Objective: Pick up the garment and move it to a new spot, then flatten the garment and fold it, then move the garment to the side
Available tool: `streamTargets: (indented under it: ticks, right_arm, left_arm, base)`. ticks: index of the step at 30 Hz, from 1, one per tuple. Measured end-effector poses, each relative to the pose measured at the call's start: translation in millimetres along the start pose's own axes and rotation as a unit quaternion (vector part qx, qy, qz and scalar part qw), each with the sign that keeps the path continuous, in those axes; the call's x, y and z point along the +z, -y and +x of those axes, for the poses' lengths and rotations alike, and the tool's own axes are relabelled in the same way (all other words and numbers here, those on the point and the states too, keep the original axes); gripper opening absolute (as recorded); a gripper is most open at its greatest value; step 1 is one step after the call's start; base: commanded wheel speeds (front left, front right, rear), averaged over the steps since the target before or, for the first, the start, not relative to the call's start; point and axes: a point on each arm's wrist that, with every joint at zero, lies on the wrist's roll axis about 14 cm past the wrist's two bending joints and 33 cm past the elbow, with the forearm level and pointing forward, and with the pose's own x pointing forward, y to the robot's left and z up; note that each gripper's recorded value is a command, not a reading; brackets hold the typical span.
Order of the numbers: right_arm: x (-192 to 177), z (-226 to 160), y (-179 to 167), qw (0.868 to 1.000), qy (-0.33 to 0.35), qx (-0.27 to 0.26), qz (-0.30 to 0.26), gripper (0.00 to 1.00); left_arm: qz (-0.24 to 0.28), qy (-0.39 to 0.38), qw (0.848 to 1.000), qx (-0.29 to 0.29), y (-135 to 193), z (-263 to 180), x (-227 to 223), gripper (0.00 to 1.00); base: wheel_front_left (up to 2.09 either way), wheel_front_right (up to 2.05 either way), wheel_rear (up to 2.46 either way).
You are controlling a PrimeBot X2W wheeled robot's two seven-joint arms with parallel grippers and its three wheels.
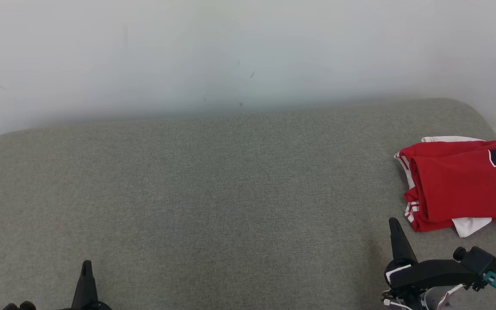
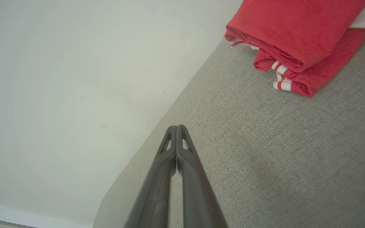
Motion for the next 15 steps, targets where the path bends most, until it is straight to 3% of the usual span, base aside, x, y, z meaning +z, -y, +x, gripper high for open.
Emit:
streamTargets:
  ticks: [15]
  right_arm:
    - [1.5,-0.6,-0.4,0.996,-0.003,0.0,0.086,0.0]
  left_arm:
    - [-0.087,-0.01,0.996,-0.008,3.5,3.2,0.4,0.0]
  base:
    - [0.0,0.0,0.0]
